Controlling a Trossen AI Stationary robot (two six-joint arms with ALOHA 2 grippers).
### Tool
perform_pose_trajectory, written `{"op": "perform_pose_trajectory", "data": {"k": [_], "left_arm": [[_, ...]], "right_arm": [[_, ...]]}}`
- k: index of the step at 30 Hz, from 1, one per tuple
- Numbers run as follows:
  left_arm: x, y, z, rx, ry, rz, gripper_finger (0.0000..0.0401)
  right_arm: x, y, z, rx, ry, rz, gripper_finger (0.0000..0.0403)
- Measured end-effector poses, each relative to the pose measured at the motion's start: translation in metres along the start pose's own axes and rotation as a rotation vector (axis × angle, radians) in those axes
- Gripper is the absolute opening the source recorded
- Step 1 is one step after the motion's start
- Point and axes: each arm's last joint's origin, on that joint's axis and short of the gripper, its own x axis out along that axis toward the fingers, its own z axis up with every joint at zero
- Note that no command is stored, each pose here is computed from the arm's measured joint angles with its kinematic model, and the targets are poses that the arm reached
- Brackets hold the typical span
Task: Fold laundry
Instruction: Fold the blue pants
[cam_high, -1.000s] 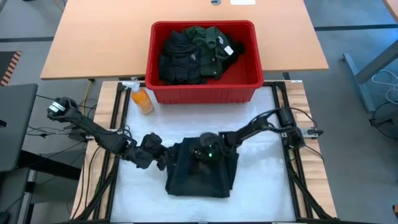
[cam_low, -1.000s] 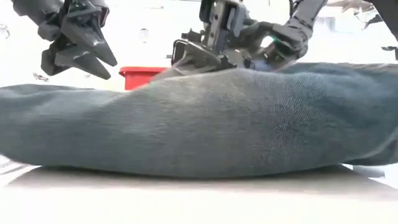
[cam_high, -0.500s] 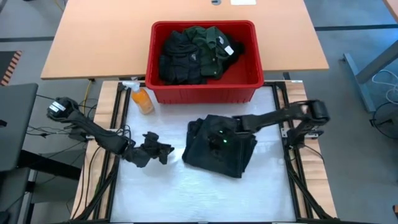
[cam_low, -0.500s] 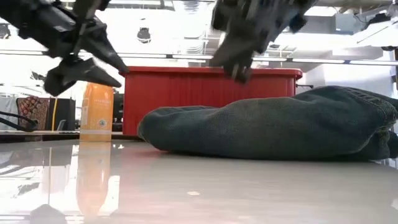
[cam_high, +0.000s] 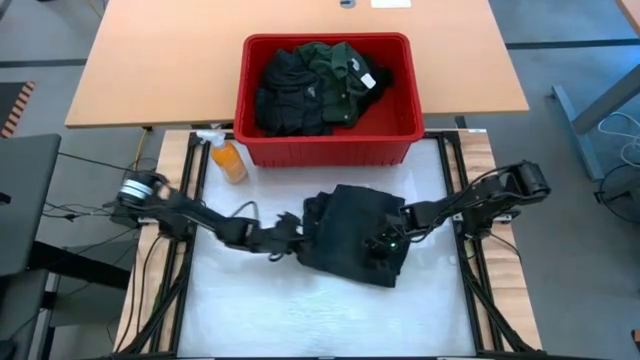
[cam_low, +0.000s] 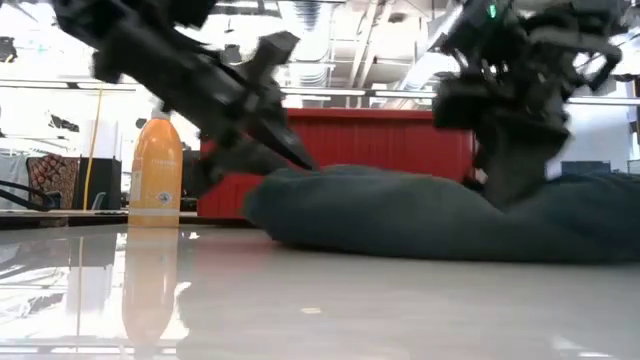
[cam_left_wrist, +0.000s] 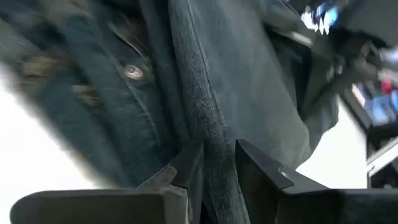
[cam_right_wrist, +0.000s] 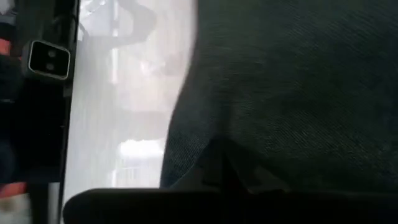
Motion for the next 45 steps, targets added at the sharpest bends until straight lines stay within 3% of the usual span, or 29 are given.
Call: {"op": "perform_pose_trajectory", "data": {"k": [6, 11, 15, 18, 25, 31, 36, 41, 45], "left_arm": [[0.055, -0.018, -0.001, 0.018, 0.156, -0.087, 0.0056], [0.079, -0.03, 0.002, 0.078, 0.242, -0.094, 0.0042], [0.075, -0.034, 0.009, 0.134, 0.255, -0.041, 0.0025], [0.061, -0.041, 0.019, 0.175, 0.239, -0.01, 0.0008], [0.012, -0.059, 0.055, 0.277, 0.149, 0.046, 0.0004], [-0.037, -0.071, 0.089, 0.318, 0.011, 0.073, 0.0001], [-0.063, -0.074, 0.108, 0.34, -0.042, 0.059, 0.0], [-0.065, -0.06, 0.107, 0.327, 0.091, 0.097, 0.0], [-0.066, -0.052, 0.102, 0.372, 0.177, 0.156, 0.0014]], "right_arm": [[0.003, -0.02, -0.036, 0.095, 0.169, 0.091, 0.0017], [-0.003, -0.018, -0.037, 0.104, 0.182, 0.139, 0.0017], [-0.026, -0.002, -0.021, 0.068, 0.09, 0.17, 0.0017], [-0.055, 0.016, -0.001, -0.005, -0.068, 0.198, 0.0017], [-0.089, 0.035, 0.019, -0.155, -0.409, 0.119, 0.0017], [-0.057, 0.017, 0.031, -0.24, -0.441, 0.027, 0.0017], [-0.022, -0.01, 0.041, -0.212, -0.423, -0.02, 0.0017], [0.012, -0.038, 0.034, -0.125, -0.304, -0.076, 0.0018], [0.03, -0.044, 0.025, -0.113, -0.208, -0.05, 0.0018]]}}
